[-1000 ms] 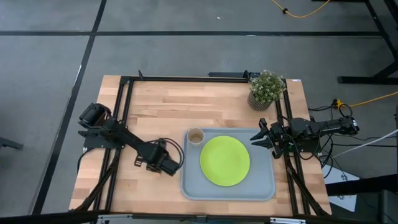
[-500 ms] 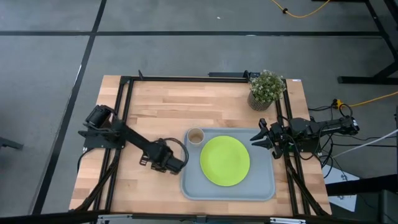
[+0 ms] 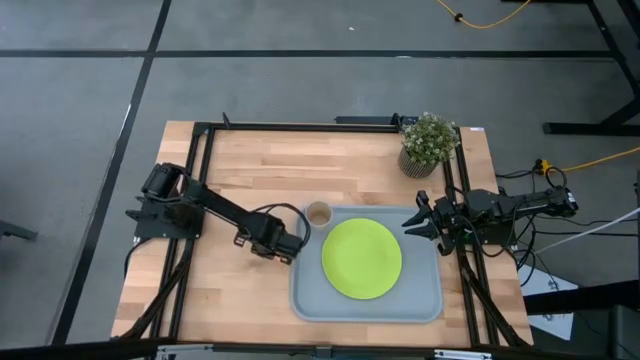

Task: Pick and place plate/cup/fork/spoon on tray
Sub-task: Put the orange fork on the gray serving tray to the right side of the green serving tray

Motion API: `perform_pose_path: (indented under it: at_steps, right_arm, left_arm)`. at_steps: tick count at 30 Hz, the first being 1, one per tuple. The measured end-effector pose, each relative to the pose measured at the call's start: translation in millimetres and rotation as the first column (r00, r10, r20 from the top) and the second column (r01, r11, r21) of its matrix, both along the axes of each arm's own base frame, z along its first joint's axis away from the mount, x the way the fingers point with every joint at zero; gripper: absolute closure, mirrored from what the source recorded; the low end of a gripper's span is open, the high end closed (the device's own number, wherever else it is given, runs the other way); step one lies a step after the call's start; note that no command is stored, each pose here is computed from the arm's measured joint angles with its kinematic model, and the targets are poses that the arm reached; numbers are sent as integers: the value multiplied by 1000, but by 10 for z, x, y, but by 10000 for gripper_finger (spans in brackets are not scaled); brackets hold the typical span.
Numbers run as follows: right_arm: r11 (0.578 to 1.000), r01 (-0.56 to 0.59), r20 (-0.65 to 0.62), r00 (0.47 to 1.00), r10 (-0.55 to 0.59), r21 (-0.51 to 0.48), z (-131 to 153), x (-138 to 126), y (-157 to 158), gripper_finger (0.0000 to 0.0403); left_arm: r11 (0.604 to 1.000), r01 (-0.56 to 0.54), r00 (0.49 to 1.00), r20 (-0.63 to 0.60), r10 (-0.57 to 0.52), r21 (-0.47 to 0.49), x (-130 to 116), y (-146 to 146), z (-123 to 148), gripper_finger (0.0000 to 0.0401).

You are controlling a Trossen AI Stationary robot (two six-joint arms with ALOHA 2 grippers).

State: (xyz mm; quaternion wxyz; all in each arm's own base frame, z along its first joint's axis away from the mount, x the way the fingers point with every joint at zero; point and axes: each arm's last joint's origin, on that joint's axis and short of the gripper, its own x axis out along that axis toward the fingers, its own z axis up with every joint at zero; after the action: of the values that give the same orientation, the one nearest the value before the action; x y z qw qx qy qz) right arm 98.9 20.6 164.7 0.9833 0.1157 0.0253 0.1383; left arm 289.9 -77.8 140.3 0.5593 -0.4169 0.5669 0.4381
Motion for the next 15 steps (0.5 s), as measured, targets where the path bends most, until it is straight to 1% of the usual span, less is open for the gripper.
perform_pose_path:
  at_steps: [6, 8, 9, 10, 13, 15]
  right_arm:
    - [1000, 0, 0, 1000, 0, 0, 0, 0, 0, 309]
    - [1000, 0, -1, 1000, 0, 0, -1, 0, 0, 309]
    - [1000, 0, 0, 1000, 0, 0, 0, 0, 0, 309]
    - [1000, 0, -1, 1000, 0, 0, -1, 0, 0, 309]
    - [1000, -1, -1, 1000, 1, 0, -1, 0, 0, 308]
    - [1000, -2, 0, 1000, 2, 0, 0, 0, 1, 309]
  left_arm:
    - [999, 15, 1000, -24, -14, 45, -17, 65, 2, 401]
    - [996, 18, 999, -45, -14, 86, -42, 85, -1, 401]
    - [995, 17, 999, -43, -13, 101, -41, 94, -1, 401]
    - [990, 22, 999, -45, -15, 141, -49, 105, -4, 401]
    - [982, 15, 999, -36, -9, 190, -41, 149, -6, 401]
    - [981, 10, 999, -38, -3, 191, -31, 197, -6, 401]
